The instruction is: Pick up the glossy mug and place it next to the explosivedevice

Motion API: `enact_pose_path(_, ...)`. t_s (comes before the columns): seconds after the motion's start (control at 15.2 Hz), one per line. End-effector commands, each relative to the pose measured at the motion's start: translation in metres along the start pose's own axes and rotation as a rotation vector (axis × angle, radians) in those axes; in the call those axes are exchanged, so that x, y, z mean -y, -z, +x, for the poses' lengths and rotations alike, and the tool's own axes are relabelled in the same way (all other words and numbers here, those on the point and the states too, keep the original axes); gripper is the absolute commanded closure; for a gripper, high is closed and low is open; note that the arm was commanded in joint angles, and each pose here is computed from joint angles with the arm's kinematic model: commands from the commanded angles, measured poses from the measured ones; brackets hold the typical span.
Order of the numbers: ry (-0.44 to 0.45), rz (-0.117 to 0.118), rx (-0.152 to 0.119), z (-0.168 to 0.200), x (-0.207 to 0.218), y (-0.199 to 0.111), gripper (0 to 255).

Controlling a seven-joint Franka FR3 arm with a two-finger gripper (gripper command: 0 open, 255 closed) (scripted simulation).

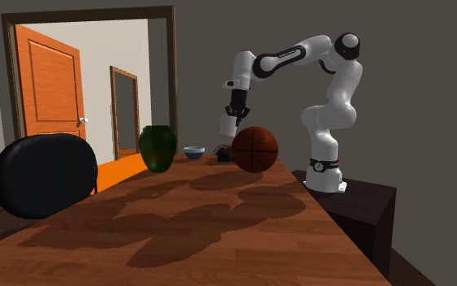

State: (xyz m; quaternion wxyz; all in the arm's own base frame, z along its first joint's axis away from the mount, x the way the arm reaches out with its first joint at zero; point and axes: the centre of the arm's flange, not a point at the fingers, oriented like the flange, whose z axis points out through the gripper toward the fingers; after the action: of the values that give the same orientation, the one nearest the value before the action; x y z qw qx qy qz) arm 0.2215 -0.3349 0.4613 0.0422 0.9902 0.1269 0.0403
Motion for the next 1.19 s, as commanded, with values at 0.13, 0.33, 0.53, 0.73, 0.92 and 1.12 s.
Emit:
enact_pose_path(0.13,0.001,0.027,0.017,-0.054,0.006,-0.001,255)
enact_pose_path(0.33,0.001,0.027,0.017,-0.094,0.008,0.002,255)
enact_pose_path(0.53,0.001,0.027,0.017,-0.133,0.01,0.005,255)
enact_pose_path(0.73,0.001,0.026,0.017,-0.173,0.011,0.008,255)
enact_pose_path(0.92,0.001,0.026,0.017,-0.212,0.013,0.011,255)
enact_pose_path(1.12,0.001,0.026,0.017,-0.251,0.015,0.014,255)
